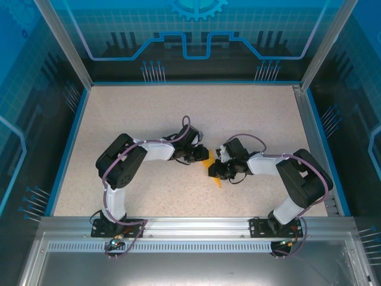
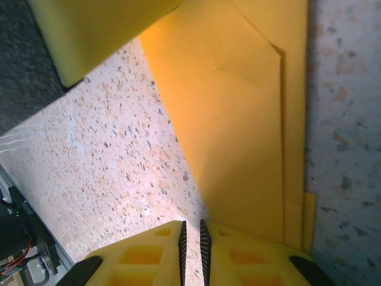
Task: Fold a paper plane with a square sheet of paper (pick it up from the middle)
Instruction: Fold the wing for the fifth time at the center of the table.
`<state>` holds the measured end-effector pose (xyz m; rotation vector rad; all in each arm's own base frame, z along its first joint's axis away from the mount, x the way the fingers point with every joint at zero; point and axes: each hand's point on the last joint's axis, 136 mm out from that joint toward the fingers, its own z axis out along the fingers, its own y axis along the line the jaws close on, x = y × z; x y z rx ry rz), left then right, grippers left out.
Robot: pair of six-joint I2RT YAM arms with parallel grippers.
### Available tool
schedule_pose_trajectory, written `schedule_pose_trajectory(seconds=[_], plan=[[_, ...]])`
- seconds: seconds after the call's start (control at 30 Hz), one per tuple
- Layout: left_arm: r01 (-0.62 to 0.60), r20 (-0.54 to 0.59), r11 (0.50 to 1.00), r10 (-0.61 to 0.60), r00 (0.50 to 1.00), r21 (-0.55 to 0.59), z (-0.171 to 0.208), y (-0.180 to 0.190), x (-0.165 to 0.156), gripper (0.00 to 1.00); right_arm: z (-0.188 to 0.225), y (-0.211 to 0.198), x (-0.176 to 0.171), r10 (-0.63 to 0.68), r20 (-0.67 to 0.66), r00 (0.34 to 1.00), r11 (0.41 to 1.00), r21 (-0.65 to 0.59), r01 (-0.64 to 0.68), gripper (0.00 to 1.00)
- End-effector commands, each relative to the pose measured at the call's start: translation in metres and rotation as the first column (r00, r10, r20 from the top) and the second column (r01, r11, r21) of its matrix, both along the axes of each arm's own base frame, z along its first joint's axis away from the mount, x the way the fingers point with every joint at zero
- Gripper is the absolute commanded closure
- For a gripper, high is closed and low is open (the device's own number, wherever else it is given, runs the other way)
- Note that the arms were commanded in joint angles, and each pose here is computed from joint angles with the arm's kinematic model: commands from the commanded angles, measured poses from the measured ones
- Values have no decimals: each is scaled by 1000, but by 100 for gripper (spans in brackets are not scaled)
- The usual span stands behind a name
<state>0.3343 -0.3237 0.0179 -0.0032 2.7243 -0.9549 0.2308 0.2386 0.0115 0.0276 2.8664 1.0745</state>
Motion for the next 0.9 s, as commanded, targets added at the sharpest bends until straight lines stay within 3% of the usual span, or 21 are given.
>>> schedule_pose_trajectory(seconds=[0.0,0.33,0.6,0.87], plan=[[-4,-64,997,9,998,77,-30,14,-10,78,-23,-18,-27,-15,-112,994,998,-58,8,84],[-4,-68,997,9,998,75,-29,14,-11,77,0,-15,-23,-1,-54,999,1000,-21,0,87],[-11,-74,998,17,997,70,-29,13,-11,77,-21,-28,-40,-5,-114,993,999,-52,-1,87],[-21,-81,997,26,996,69,-31,15,-12,78,4,-34,-40,-4,-57,998,998,-59,0,84]])
